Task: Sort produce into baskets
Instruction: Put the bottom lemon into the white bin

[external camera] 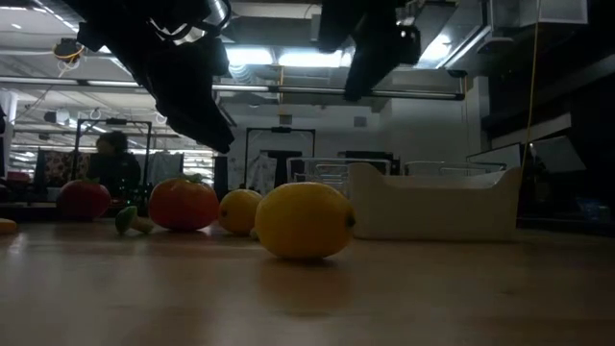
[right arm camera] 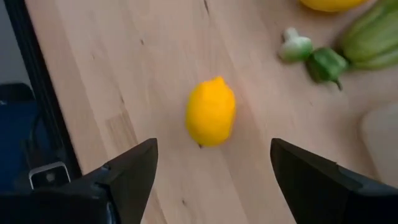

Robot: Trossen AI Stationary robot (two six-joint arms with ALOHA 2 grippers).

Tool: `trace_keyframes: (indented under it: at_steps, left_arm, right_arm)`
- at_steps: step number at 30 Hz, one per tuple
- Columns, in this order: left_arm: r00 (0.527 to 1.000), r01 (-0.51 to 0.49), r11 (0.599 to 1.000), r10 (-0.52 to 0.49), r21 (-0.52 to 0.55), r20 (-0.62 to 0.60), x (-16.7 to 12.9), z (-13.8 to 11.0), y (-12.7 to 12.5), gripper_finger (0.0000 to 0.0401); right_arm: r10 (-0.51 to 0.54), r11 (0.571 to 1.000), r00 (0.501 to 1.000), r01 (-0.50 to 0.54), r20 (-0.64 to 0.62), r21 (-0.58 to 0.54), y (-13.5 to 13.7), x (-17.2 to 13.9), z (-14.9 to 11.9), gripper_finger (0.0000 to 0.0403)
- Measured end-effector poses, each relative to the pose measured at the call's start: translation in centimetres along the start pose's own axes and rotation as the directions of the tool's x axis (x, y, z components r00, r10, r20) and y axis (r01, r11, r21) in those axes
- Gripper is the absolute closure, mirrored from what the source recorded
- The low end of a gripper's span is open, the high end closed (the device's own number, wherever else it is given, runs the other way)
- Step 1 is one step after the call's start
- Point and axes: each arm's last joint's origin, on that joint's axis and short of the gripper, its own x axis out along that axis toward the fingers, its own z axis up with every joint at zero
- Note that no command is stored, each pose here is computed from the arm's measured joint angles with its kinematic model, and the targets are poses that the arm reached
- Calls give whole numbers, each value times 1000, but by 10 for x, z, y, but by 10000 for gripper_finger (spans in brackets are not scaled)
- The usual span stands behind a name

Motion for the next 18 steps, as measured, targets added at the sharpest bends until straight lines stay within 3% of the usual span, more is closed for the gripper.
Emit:
trace_keyframes:
  at_steps: [9, 18]
  left_arm:
    - [1000, 0, 1000, 0, 0, 0, 0, 0, 0, 128]
    - [1000, 0, 1000, 0, 0, 0, 0, 0, 0, 128]
  right_arm:
    - [-45, 998, 999, 44, 25, 45, -13, 31, -14, 93]
    - [-7, 999, 998, 4, 63, 44, -14, 46, -20, 93]
